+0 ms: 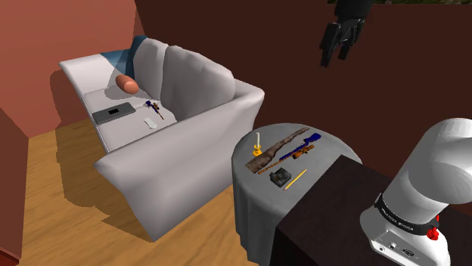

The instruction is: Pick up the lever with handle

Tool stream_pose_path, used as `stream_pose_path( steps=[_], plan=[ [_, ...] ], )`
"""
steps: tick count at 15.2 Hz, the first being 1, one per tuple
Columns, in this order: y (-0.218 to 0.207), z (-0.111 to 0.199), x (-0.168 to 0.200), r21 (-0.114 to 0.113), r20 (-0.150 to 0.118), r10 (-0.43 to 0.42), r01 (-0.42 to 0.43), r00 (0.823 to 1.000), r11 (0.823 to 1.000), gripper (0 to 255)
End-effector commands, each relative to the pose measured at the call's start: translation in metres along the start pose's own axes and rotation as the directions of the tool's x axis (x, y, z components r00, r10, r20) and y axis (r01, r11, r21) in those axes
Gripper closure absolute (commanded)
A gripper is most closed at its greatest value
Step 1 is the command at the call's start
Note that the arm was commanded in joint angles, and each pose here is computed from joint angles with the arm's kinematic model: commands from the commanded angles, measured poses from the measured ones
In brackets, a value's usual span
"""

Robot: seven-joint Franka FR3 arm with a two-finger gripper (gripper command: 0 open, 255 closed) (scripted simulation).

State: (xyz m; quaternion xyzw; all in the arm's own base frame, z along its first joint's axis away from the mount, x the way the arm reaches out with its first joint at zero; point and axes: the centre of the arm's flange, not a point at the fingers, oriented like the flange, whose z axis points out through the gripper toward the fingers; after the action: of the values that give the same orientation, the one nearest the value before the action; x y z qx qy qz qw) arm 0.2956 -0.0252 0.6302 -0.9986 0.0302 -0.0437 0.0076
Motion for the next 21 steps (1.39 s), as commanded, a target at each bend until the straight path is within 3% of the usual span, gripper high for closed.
stream_pose_path(
  steps=[1,6,11,16,21],
  plan=[
    [0.000,0.000,0.000,0.000,0.000,0.000,0.000,1.000,1.000,0],
    [-0.019,0.064,0.003,-0.024,0.002,0.189,-0.189,0.982,0.982,0],
    [-0.036,0.129,0.009,-0.047,-0.001,0.372,-0.372,0.928,0.927,0],
    [-0.050,0.194,0.018,-0.070,-0.008,0.541,-0.540,0.841,0.839,0],
    [-0.061,0.259,0.029,-0.090,-0.019,0.690,-0.689,0.723,0.719,0]
  ],
)
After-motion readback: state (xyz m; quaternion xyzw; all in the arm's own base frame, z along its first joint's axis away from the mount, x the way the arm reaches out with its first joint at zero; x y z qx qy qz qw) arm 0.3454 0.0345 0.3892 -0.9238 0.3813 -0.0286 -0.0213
